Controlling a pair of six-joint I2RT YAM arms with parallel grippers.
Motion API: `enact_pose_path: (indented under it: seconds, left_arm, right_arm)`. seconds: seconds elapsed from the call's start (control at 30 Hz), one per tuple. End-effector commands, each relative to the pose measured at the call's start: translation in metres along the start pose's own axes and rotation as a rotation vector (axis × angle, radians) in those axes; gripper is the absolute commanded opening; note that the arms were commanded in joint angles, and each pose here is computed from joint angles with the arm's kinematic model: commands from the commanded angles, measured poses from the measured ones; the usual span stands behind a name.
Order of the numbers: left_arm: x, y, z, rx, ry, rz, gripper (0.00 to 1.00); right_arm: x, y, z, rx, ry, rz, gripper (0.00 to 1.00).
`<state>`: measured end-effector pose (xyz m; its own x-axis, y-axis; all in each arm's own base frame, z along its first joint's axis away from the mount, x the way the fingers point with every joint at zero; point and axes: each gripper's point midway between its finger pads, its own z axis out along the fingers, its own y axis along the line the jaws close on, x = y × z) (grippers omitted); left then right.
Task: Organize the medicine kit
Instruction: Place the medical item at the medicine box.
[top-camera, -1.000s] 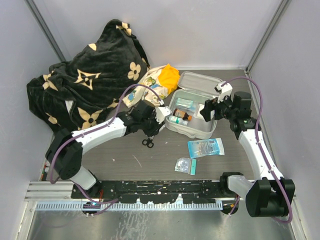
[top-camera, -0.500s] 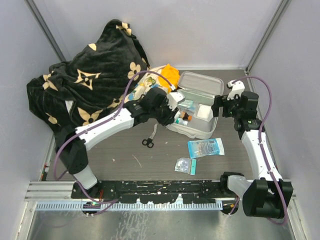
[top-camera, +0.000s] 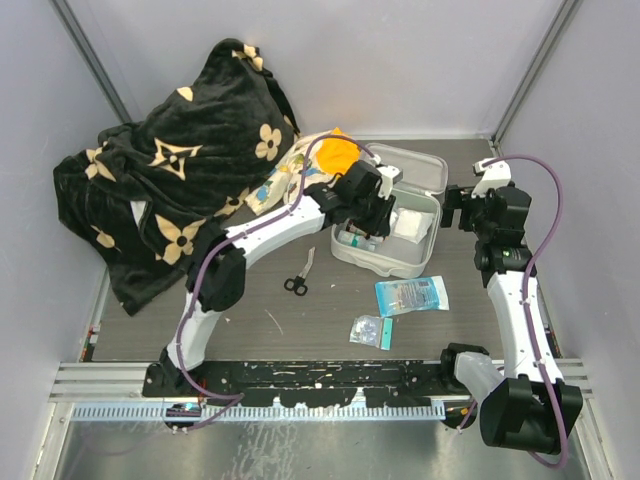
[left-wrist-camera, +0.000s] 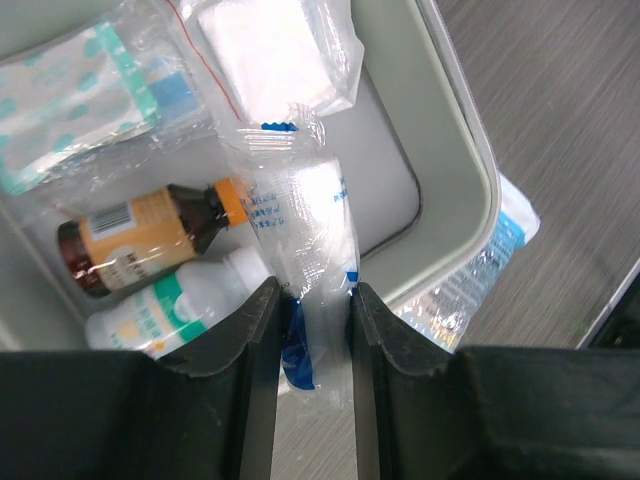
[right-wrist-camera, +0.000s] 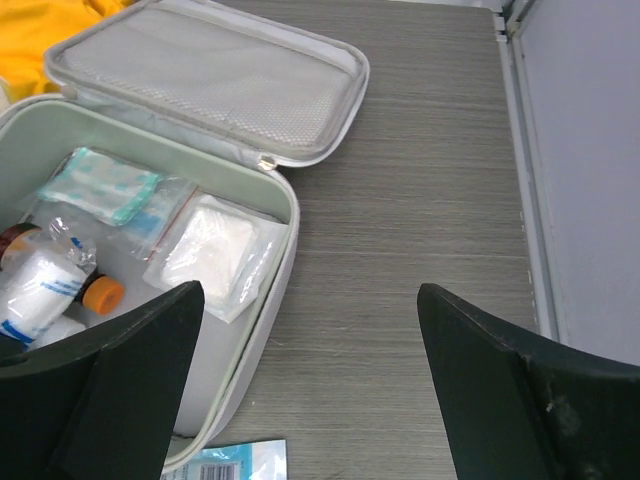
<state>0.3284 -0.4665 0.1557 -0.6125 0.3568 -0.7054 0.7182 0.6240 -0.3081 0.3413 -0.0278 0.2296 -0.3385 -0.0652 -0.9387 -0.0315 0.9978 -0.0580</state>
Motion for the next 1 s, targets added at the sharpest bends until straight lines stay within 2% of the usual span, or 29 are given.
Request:
enact_pose_path:
  seconds: [0.0, 0.17, 0.5, 0.77, 0.97]
  left_arm:
    - [-0.011, -0.016, 0.015, 0.029, -0.003, -0.107, 0.21]
    - [0.001, -0.029, 0.043, 0.036, 0.04, -0.1, 0.23]
    - [0.024, -0.014, 0.073, -0.045, 0.09, -0.158, 0.24]
    - [0.04, 0.004, 0.077, -0.158, 0.109, -0.175, 0.25]
    - [0.038, 0.022, 0.07, -0.251, 0.086, -0.14, 0.33]
  right_arm:
    - [-0.021, -0.02, -0.005, 0.095, -0.077, 0.001, 0.94]
    - [-0.022, -0.023, -0.007, 0.105, -0.084, 0.006, 0.95]
    - [-0.021, -0.016, -0.006, 0.066, -0.083, 0.006, 0.96]
    - [-0.019, -0.014, -0.004, 0.053, -0.078, 0.006, 0.96]
    - [-0.019, -0.011, -0.005, 0.037, -0.08, 0.007, 0.96]
